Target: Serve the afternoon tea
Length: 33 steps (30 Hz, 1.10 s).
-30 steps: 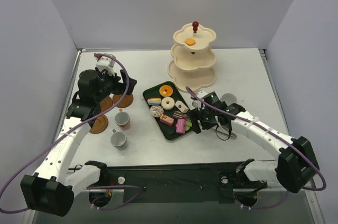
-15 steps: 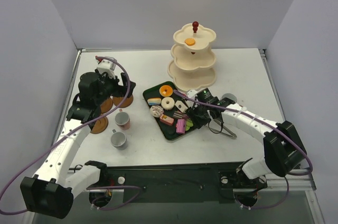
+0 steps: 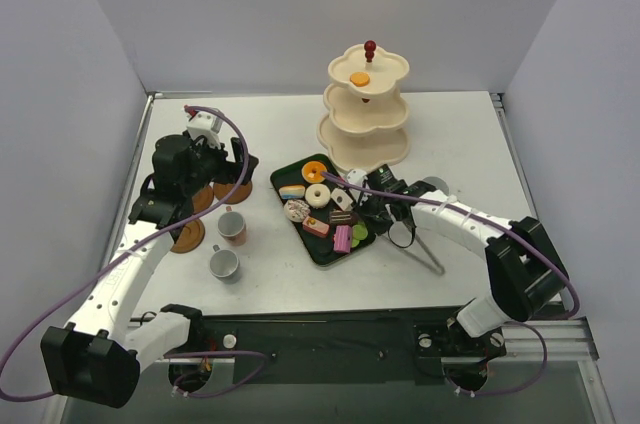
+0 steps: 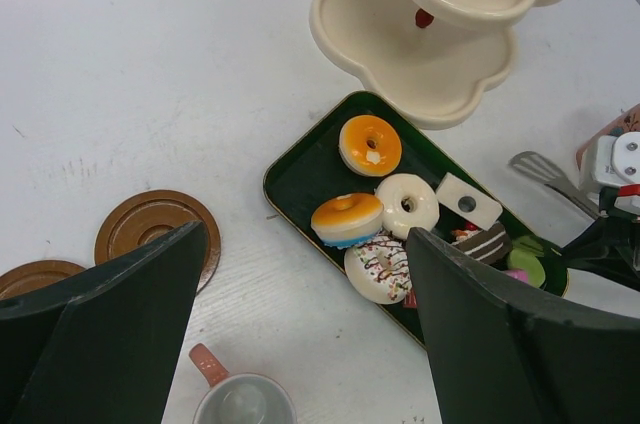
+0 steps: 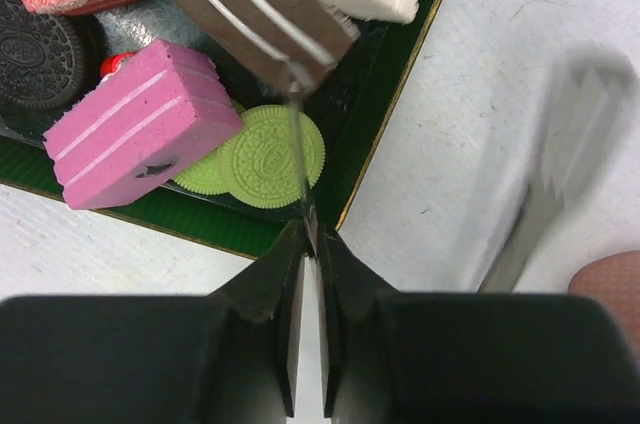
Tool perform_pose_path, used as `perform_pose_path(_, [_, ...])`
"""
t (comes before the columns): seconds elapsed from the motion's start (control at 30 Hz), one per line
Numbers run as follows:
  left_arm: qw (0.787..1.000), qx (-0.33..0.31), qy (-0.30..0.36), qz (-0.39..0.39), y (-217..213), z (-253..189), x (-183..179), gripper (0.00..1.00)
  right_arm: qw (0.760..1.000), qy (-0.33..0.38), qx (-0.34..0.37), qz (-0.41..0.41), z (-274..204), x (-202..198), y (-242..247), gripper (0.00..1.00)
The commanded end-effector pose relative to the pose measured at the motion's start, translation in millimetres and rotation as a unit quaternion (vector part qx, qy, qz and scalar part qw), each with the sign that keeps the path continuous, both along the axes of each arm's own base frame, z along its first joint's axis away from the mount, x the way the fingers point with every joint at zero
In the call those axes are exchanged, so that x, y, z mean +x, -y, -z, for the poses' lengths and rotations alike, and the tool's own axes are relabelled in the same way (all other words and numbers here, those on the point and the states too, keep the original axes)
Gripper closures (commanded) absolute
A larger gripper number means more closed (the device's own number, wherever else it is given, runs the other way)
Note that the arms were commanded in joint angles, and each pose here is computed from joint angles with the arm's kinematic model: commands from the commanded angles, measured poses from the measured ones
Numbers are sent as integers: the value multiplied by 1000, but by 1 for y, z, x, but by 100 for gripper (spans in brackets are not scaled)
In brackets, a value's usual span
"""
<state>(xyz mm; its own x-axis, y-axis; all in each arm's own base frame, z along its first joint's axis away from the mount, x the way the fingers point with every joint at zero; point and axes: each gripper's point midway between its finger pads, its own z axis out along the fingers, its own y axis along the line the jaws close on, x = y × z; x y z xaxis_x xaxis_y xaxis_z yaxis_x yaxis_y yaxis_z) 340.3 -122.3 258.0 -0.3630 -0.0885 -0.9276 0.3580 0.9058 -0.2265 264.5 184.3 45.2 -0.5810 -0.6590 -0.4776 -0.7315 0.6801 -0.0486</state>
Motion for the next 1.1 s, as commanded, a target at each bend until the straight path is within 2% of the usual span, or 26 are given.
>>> perform_pose_path(0.0, [999, -8, 35, 9, 3, -29, 4, 8, 1000, 18, 5, 4, -13, 11, -3, 100])
perform_pose_path(0.17, [999, -11, 37, 9, 4, -31, 3, 8, 999, 26, 14, 13, -27, 7, -2, 100])
perform_pose_path(0.4, [999, -12, 33, 8, 3, -29, 3, 8, 996, 44, 20, 70, -55, 3, 10, 100])
perform_pose_path(0.57, [999, -13, 33, 7, 4, -29, 3, 8, 994, 44, 61, 82, -75, -12, -3, 100])
perform_pose_path(0.8, [999, -13, 34, 6, 3, -28, 3, 8, 994, 30, 93, 39, -64, -41, -48, 100])
perform_pose_path(1.07, [1000, -11, 26, 5, 3, -23, 5, 8, 997, 17, 70, -27, -41, -50, -93, 100])
